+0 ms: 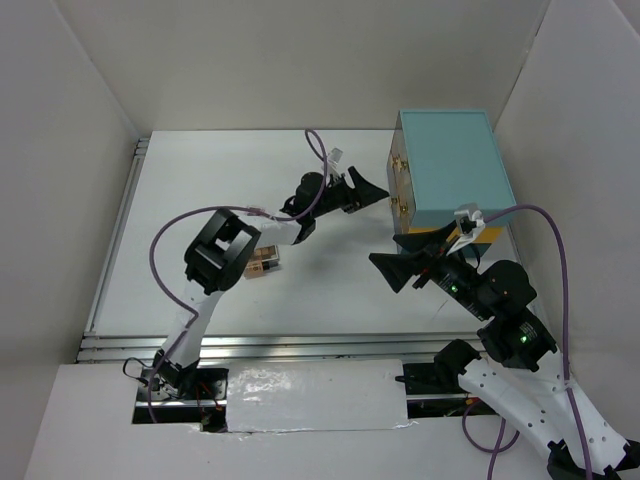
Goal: Organize the makeup
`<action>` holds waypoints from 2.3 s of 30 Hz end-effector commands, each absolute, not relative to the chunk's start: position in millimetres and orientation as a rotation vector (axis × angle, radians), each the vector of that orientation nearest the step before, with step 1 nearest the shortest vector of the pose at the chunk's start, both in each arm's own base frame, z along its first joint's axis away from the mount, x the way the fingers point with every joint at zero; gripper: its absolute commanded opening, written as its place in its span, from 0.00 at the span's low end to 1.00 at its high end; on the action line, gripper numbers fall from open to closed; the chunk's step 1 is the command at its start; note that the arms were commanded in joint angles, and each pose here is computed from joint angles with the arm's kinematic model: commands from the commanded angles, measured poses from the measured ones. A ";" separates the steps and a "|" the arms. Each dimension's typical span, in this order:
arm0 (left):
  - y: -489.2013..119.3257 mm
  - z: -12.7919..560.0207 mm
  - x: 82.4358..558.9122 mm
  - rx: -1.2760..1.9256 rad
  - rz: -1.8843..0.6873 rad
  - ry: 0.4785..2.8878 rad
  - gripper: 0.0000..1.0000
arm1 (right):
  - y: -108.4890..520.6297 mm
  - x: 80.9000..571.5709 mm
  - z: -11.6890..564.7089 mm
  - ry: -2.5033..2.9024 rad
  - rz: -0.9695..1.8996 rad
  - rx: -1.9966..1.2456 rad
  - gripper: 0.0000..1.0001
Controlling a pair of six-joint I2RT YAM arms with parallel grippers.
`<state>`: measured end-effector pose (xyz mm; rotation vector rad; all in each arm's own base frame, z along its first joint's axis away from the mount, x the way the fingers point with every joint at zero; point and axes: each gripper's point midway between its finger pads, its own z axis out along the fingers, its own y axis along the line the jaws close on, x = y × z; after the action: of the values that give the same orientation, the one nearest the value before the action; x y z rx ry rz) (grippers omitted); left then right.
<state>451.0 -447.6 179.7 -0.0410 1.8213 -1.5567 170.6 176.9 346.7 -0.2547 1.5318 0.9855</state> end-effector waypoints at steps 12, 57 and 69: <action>-496.5 174.4 429.8 0.063 -1.869 1.771 0.79 | 178.1 167.8 360.4 1.464 1.002 -0.271 0.98; -388.2 162.0 447.8 -0.088 -1.641 1.790 0.41 | 183.9 168.8 357.1 1.479 1.020 -0.291 0.98; -347.3 202.8 445.1 -0.041 -1.345 1.790 0.99 | 184.8 167.4 357.6 1.476 1.023 -0.302 0.99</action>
<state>442.2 -359.1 140.1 -0.1603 1.9306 -1.4670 168.3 181.4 345.3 -0.2806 1.5376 1.0054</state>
